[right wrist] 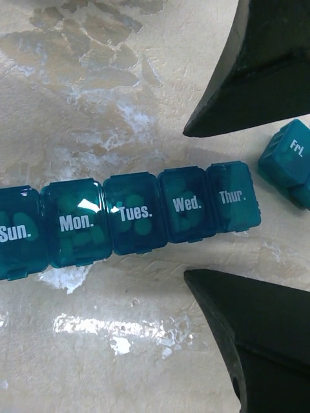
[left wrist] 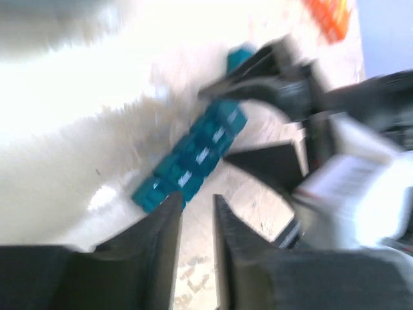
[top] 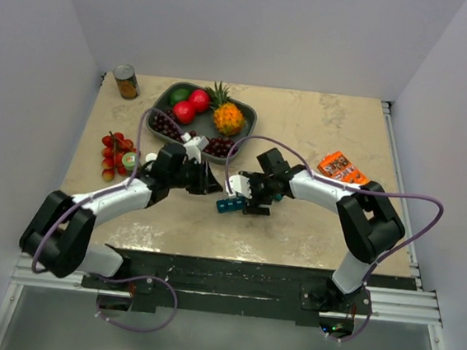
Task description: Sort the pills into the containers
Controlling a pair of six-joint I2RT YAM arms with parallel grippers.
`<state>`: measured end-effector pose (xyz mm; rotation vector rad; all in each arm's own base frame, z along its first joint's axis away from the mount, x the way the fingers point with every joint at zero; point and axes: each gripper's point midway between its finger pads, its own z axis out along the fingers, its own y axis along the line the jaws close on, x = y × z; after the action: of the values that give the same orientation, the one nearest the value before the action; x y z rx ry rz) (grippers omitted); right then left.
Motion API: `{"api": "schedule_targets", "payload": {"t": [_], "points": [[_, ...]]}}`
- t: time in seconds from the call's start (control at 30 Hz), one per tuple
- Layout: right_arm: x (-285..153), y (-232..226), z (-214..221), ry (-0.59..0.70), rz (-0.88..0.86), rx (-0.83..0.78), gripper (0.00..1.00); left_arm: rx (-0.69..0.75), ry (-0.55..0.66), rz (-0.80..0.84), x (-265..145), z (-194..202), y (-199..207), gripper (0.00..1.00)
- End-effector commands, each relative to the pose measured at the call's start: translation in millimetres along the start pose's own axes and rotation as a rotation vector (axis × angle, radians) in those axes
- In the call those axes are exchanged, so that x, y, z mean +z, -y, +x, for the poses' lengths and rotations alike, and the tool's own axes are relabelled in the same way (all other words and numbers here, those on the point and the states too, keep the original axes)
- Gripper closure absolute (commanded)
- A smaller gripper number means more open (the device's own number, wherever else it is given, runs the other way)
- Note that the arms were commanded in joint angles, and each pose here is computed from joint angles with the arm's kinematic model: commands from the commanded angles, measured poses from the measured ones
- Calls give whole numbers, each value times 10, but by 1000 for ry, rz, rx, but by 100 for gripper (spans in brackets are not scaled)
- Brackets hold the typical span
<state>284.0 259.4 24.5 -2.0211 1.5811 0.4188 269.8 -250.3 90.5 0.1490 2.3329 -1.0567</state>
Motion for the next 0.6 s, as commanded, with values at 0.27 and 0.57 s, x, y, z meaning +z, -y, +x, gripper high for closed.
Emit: {"api": "schedule_targets", "payload": {"t": [0.27,0.57], "points": [[-1514,621,-414,104,402,332,1,437,577,-267,-1623,-1413,511,2],[-3470,679,-343,373,1100,820,1,486,766,-326,-2399,-1513,744,0]]}}
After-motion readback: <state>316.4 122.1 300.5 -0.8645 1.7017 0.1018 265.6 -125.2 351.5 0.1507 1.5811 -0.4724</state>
